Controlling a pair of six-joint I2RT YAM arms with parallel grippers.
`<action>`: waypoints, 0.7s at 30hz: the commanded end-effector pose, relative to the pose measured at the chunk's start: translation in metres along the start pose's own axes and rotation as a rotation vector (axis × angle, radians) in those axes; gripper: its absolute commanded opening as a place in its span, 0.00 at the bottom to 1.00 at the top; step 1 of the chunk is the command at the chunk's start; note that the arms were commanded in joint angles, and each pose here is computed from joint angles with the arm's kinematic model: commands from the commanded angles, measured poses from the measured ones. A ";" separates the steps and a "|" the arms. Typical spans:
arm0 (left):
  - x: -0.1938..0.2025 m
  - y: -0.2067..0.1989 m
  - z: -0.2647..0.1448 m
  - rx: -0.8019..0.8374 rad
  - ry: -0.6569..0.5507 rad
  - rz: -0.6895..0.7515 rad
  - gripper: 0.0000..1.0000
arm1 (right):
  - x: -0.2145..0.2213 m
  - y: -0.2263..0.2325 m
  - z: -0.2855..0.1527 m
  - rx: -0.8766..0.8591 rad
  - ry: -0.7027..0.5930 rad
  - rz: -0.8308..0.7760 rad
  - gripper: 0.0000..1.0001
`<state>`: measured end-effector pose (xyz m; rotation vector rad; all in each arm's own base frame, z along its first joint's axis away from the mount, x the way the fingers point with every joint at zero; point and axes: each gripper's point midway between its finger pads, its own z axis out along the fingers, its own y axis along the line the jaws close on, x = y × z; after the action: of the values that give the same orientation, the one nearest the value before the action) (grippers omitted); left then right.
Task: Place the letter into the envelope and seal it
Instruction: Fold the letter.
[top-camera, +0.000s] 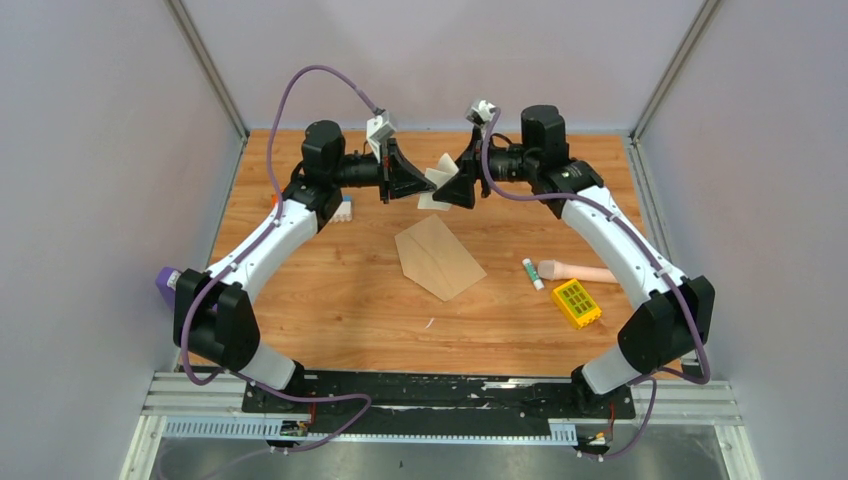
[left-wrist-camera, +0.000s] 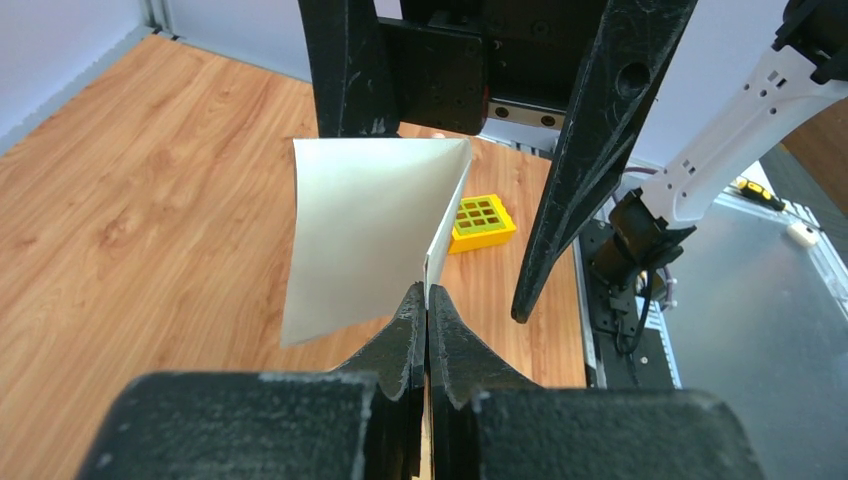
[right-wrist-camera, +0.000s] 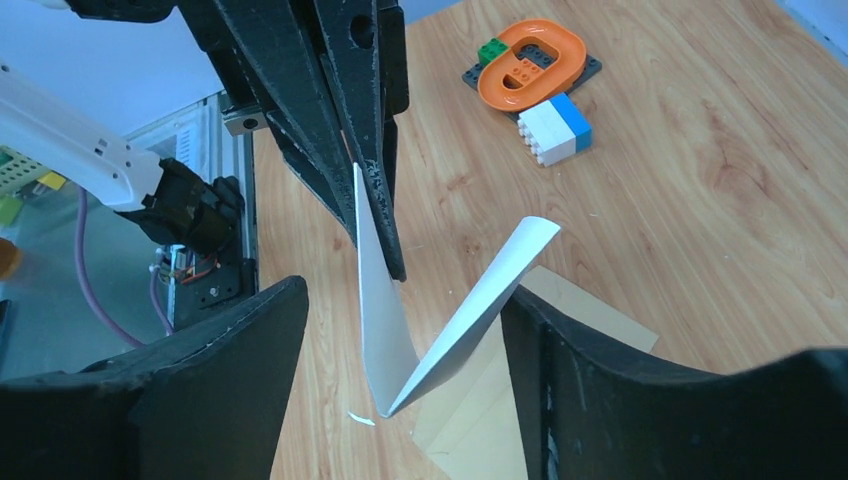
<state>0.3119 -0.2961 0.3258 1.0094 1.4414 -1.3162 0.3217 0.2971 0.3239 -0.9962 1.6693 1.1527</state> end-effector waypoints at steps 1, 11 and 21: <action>-0.010 -0.008 -0.004 0.015 -0.020 0.042 0.00 | -0.018 0.011 -0.001 -0.034 -0.031 -0.122 0.67; -0.009 -0.009 -0.004 0.018 -0.017 0.043 0.00 | -0.013 0.019 -0.011 -0.049 -0.020 -0.240 0.49; -0.008 -0.008 -0.004 0.013 -0.014 0.047 0.07 | -0.013 0.015 -0.013 -0.022 -0.018 -0.289 0.40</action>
<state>0.3086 -0.2962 0.3245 1.0258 1.4358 -1.3285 0.3181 0.2929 0.3270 -1.1580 1.5220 1.0182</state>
